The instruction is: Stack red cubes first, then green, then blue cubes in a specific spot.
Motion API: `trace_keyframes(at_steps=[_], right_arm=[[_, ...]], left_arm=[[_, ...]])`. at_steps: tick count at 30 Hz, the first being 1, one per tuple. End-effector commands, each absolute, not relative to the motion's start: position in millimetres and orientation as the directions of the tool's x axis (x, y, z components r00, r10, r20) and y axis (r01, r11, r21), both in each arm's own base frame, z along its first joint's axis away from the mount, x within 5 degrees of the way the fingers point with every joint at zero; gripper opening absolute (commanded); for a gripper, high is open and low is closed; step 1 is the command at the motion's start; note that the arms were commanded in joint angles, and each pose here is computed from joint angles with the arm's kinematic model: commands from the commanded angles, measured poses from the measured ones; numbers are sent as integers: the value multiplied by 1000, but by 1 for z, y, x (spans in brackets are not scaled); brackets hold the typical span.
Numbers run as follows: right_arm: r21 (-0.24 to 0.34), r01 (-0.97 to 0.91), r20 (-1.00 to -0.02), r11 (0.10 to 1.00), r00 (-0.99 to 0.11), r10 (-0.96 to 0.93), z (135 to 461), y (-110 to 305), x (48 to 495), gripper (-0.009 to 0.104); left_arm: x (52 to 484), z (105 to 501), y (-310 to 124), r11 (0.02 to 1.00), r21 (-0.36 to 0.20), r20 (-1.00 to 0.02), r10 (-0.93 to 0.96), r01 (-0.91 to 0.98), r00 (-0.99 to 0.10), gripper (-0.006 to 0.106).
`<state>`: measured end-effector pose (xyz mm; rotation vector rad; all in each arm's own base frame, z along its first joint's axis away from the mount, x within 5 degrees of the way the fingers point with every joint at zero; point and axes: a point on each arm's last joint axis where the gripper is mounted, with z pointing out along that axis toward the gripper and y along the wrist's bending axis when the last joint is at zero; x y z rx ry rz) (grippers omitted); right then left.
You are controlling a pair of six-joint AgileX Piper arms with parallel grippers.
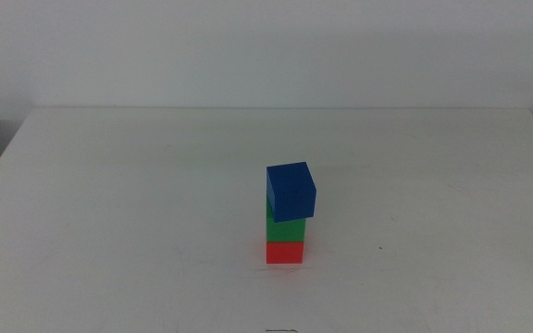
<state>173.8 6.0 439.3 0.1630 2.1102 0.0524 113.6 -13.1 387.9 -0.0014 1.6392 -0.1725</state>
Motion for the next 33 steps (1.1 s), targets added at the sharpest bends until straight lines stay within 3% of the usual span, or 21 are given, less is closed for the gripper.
trace_keyframes(at_steps=[1,7,11,22,26,33], right_arm=[[93,75,-918,993,-381,115,456,4,171,71],[133,-7,-984,991,-124,131,435,7,153,71],[138,-43,-990,989,-31,137,395,7,132,71],[133,105,-978,986,-150,148,243,-7,74,71],[114,121,-976,986,-172,134,215,-7,68,71],[97,122,-975,988,-190,119,195,-7,64,71]], left_arm=[[113,401,-13,985,-124,-992,-127,120,22,94],[97,372,-11,986,-121,-993,-122,116,6,94],[89,337,-10,987,-120,-992,-116,110,-45,94],[64,248,-7,988,-118,-987,-106,101,-120,94],[57,229,-6,988,-119,-989,-108,103,-101,94],[51,207,-5,987,-119,-991,-112,106,-75,94]])
